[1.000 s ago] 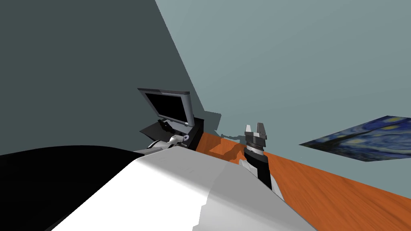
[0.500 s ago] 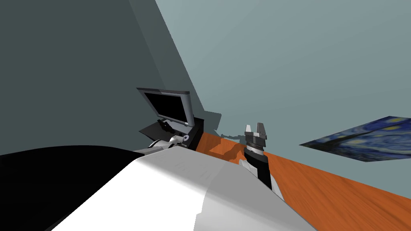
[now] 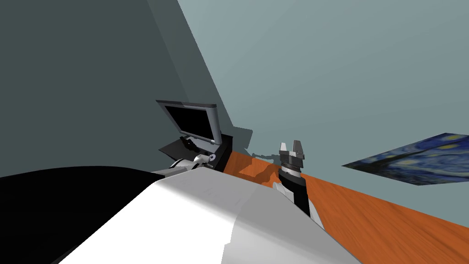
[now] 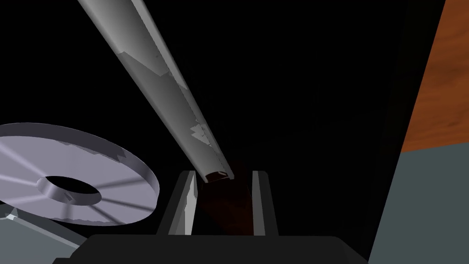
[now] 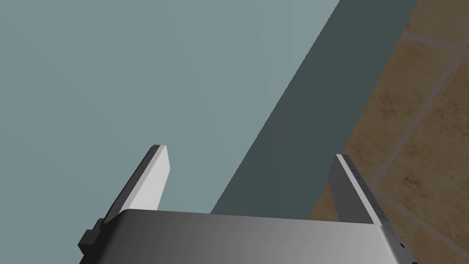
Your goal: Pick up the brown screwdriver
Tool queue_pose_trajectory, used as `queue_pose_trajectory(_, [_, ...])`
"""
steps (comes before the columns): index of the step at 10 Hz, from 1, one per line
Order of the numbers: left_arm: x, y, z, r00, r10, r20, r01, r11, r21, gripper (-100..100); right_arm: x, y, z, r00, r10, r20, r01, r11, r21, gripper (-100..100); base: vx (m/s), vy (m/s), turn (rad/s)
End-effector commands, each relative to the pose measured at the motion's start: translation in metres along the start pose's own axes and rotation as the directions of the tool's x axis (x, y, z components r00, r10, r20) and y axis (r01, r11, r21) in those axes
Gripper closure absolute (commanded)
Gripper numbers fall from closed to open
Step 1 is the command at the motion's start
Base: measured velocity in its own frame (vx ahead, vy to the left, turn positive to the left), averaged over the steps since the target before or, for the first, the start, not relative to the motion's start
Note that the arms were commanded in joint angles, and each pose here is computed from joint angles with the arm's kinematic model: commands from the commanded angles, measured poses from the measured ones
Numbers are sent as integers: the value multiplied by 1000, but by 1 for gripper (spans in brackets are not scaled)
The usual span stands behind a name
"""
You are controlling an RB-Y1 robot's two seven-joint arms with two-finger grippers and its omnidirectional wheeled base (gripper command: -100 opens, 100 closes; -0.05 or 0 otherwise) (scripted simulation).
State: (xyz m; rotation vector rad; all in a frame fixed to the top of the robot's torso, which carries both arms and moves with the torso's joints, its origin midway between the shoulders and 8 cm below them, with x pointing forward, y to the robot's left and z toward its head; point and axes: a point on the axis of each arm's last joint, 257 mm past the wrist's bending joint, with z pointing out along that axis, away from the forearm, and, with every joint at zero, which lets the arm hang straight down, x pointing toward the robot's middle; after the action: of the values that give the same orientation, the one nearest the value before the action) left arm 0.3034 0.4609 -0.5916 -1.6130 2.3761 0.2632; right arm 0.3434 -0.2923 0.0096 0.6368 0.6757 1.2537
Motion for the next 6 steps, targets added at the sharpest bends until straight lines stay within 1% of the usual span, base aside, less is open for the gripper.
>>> queue_pose_trajectory(1, [-3,-1,-2,1000,2,1,-2,1000,1,100,0,0,0,1000,0,0,0,1000,0,0,-7,-3,3])
queue_pose_trajectory(4, [-11,-9,-7,1000,5,1,-5,1000,3,100,0,0,0,1000,0,0,0,1000,0,0,-21,-14,11])
queue_pose_trajectory(5, [-10,-8,-6,1000,5,3,-5,1000,6,100,0,0,0,1000,0,0,0,1000,0,0,-14,-10,3])
queue_pose_trajectory(6, [-10,-8,-7,1000,5,2,-5,1000,4,0,0,0,0,1000,0,0,0,1000,0,0,0,0,0])
